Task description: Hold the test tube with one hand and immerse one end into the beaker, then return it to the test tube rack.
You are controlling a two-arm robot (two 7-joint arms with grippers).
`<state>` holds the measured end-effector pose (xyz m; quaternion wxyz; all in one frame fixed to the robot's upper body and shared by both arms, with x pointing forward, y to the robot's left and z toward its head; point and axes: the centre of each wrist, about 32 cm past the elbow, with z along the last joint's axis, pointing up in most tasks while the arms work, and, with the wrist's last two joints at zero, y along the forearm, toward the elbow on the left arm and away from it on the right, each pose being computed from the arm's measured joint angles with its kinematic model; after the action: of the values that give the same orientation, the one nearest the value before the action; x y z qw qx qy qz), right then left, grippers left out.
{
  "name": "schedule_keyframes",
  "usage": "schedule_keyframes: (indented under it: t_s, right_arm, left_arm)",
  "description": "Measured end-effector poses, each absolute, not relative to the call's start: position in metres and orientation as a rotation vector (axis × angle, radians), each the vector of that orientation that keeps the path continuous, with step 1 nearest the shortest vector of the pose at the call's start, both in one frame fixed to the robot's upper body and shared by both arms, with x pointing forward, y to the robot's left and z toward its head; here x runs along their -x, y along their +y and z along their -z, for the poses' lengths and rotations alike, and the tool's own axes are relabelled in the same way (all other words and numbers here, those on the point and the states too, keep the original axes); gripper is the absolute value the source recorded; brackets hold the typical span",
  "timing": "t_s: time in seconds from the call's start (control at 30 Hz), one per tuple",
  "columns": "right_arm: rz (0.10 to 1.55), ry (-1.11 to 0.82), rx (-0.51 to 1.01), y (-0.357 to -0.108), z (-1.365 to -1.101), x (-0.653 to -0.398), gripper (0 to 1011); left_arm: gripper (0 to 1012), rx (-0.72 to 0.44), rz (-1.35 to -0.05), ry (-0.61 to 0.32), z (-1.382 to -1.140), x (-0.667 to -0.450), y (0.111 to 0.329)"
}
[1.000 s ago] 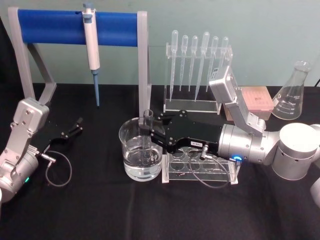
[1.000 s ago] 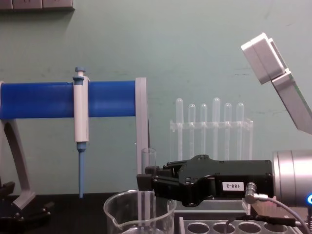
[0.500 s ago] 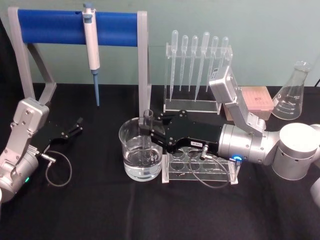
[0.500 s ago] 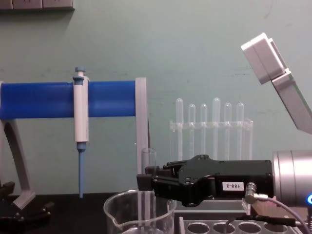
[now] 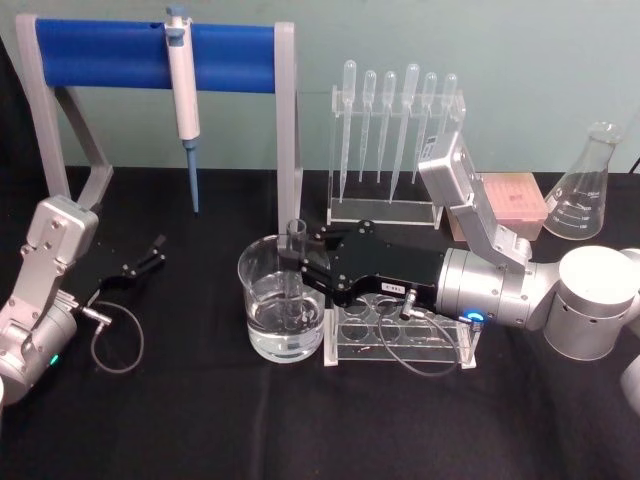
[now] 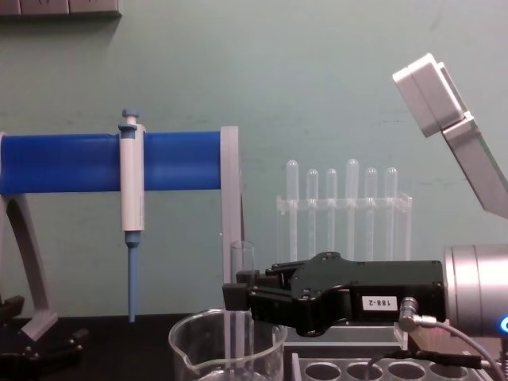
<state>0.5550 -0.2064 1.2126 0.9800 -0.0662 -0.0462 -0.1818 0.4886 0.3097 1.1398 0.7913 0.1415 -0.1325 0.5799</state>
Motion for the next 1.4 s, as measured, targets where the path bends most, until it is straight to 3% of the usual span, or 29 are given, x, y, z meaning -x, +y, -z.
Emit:
schedule_keyframes:
  t_s: [1.4]
  right_arm:
    - [0.366,-0.093,0.133,-0.2064,-1.2126,-0.555,242]
  left_arm:
    - [1000,-0.304,-1.248,-0.285,-1.1398,-0.4886,0.3096]
